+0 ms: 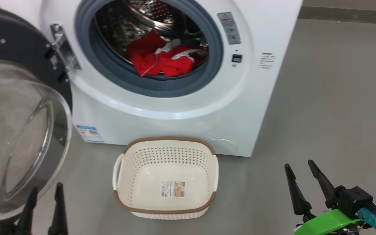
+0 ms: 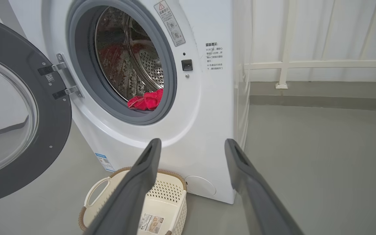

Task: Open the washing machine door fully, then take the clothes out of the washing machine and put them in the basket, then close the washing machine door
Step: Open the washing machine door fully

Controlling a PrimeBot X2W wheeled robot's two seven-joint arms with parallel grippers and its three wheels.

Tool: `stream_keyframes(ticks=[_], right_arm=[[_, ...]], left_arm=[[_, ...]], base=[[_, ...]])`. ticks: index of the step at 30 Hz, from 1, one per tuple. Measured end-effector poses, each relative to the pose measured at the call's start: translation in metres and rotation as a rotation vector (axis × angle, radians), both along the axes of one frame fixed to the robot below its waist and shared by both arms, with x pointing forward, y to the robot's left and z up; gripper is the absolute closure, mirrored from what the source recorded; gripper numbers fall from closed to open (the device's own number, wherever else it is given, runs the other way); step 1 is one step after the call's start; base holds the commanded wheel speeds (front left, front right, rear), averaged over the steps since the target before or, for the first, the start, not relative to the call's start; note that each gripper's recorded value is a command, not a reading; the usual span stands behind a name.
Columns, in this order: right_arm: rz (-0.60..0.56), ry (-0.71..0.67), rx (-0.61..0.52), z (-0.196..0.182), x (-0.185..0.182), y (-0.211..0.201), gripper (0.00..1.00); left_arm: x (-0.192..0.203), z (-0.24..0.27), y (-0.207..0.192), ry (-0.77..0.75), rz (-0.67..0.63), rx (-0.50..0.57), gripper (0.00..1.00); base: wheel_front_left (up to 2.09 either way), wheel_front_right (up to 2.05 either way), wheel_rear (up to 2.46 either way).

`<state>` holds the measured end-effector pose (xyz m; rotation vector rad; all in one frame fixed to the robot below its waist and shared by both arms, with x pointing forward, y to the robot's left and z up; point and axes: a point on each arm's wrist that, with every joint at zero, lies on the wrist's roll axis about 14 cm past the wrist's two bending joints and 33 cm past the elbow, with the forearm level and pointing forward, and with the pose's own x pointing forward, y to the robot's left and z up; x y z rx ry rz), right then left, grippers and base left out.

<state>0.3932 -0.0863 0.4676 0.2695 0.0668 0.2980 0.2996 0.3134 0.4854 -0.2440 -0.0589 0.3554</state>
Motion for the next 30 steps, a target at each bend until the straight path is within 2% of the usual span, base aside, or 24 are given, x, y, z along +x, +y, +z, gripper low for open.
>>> stream_keyframes(ticks=[7,14,21,30], right_arm=[[-0.125,-0.001,-0.005,0.001,-0.009,-0.043,0.00],[-0.225,0.018,-0.012,-0.005,-0.025,-0.076,0.00],[-0.309,0.012,-0.015,-0.002,-0.034,-0.103,0.00],[-0.332,0.014,-0.015,-0.003,-0.038,-0.110,0.00]], left_arm=[[0.034,0.004,-0.056,-0.026,-0.197,-0.032,0.00],[0.049,-0.005,-0.095,-0.005,-0.320,-0.069,0.00],[0.062,-0.004,-0.121,-0.012,-0.397,-0.092,0.00],[0.066,-0.005,-0.129,-0.011,-0.422,-0.099,0.00]], base=[[0.00,0.00,0.00],[0.00,0.00,0.00],[0.00,0.00,0.00],[0.00,0.00,0.00]])
